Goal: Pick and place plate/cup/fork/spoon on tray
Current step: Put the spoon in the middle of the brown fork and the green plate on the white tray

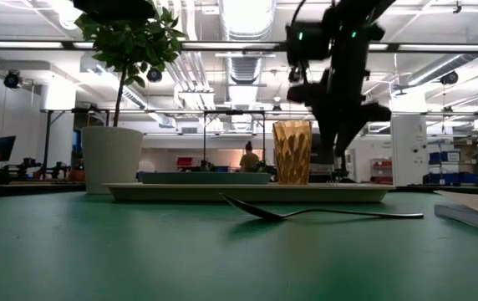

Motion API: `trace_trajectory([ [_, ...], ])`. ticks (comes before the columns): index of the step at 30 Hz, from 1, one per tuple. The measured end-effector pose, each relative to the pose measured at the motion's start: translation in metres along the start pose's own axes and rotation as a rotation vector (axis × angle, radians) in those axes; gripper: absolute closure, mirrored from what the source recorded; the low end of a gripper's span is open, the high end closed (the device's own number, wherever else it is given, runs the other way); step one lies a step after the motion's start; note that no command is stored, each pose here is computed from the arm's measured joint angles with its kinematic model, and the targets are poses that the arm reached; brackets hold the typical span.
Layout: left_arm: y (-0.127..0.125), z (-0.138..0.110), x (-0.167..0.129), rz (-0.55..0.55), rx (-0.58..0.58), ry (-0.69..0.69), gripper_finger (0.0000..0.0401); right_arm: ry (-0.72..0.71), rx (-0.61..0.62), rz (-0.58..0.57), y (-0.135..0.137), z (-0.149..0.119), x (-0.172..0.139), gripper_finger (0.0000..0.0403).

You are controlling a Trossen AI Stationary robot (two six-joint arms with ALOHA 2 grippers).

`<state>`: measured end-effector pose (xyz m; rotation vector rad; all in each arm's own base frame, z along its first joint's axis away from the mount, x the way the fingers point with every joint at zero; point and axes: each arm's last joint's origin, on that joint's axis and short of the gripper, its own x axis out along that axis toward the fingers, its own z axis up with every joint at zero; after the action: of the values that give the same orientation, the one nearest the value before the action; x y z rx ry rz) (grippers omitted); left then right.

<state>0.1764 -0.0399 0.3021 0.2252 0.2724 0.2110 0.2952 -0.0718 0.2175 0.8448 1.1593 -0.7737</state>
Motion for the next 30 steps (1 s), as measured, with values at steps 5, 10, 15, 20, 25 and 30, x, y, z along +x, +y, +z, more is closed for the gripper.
trace_trajectory([
  [5,0.000,0.000,0.000,0.000,-0.001,-0.001,0.0305,-0.047,-0.240,0.071,0.033,-0.041,-0.011,0.0301],
  [10,0.000,0.000,0.000,0.000,-0.001,-0.001,0.0305,-0.138,-0.494,0.147,0.068,-0.089,-0.011,0.0312],
  [15,0.000,0.000,0.000,0.000,-0.002,-0.001,0.0305,-0.223,-0.674,0.264,0.094,-0.132,-0.002,0.0320],
  [20,0.000,0.000,0.000,0.000,-0.004,-0.001,0.0305,-0.291,-0.771,0.356,0.110,-0.159,0.019,0.0322],
  [25,0.000,0.000,0.000,0.000,-0.004,-0.001,0.0305,-0.285,-0.843,0.311,0.116,-0.174,0.044,0.0303],
  [30,0.000,-0.001,0.000,0.000,-0.003,0.001,0.0305,-0.255,-0.882,0.291,0.122,-0.180,0.059,0.0276],
])
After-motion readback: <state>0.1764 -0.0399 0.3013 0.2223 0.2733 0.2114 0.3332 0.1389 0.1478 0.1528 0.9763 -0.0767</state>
